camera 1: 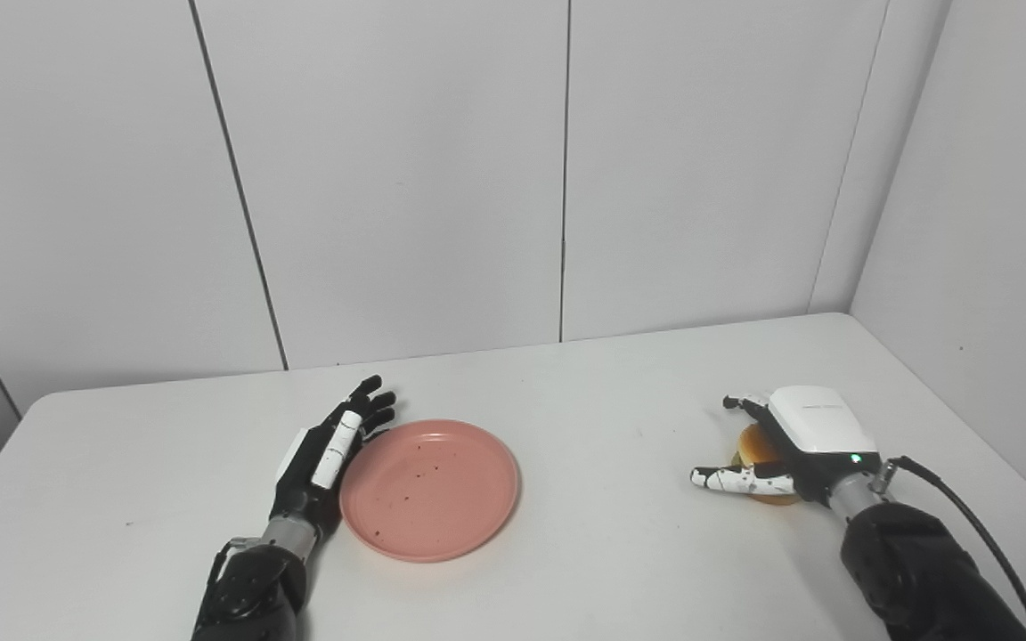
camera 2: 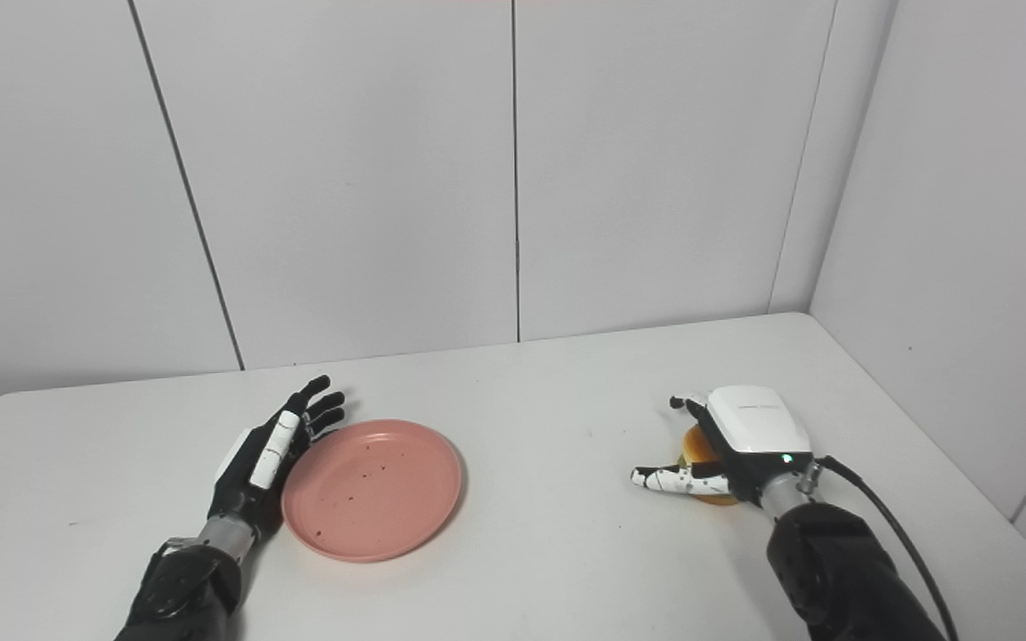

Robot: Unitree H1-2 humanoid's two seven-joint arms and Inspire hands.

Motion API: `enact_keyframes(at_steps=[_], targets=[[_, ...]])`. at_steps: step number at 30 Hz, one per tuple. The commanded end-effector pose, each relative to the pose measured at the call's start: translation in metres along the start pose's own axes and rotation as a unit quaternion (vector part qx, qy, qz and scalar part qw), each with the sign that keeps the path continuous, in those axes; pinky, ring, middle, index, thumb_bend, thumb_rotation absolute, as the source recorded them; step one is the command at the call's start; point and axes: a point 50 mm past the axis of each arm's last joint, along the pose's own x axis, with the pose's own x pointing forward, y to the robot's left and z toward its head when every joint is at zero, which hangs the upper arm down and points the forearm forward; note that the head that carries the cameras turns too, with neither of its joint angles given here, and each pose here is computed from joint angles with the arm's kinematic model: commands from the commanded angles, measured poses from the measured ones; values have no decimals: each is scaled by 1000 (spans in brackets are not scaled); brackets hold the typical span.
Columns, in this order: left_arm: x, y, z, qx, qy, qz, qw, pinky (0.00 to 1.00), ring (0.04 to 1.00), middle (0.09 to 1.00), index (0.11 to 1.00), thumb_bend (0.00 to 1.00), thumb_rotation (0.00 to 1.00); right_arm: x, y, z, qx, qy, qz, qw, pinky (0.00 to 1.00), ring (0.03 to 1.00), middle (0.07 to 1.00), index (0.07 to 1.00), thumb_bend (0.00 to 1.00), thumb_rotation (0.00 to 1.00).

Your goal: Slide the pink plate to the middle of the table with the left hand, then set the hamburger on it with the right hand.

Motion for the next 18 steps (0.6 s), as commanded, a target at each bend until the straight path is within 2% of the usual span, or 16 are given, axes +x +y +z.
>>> enact_keyframes(at_steps=[1, 13, 16, 17, 18], targets=[[-13, 10, -15, 0, 26, 9, 1000, 855, 889, 867, 875, 861, 815, 9, -21, -5, -15, -2, -37, 999, 755, 789, 804, 784, 771, 854], [-14, 10, -15, 0, 25, 11, 1000, 841, 886, 867, 870, 862, 810, 21, -6, -14, -20, 10, -16, 1000, 775, 793, 797, 785, 781, 861], [-14, 10, -15, 2, 25, 10, 1000, 839, 885, 867, 870, 861, 814, 23, -2, -17, -13, 9, -20, 1000, 717, 762, 778, 771, 775, 815], [-14, 10, -15, 2, 26, 10, 1000, 841, 886, 868, 870, 861, 815, 23, 0, -18, -9, 8, -24, 1000, 679, 744, 769, 763, 772, 796], [-14, 10, -15, 3, 26, 10, 1000, 842, 887, 868, 869, 860, 816, 24, 2, -19, -3, 6, -33, 999, 595, 694, 741, 741, 767, 755]])
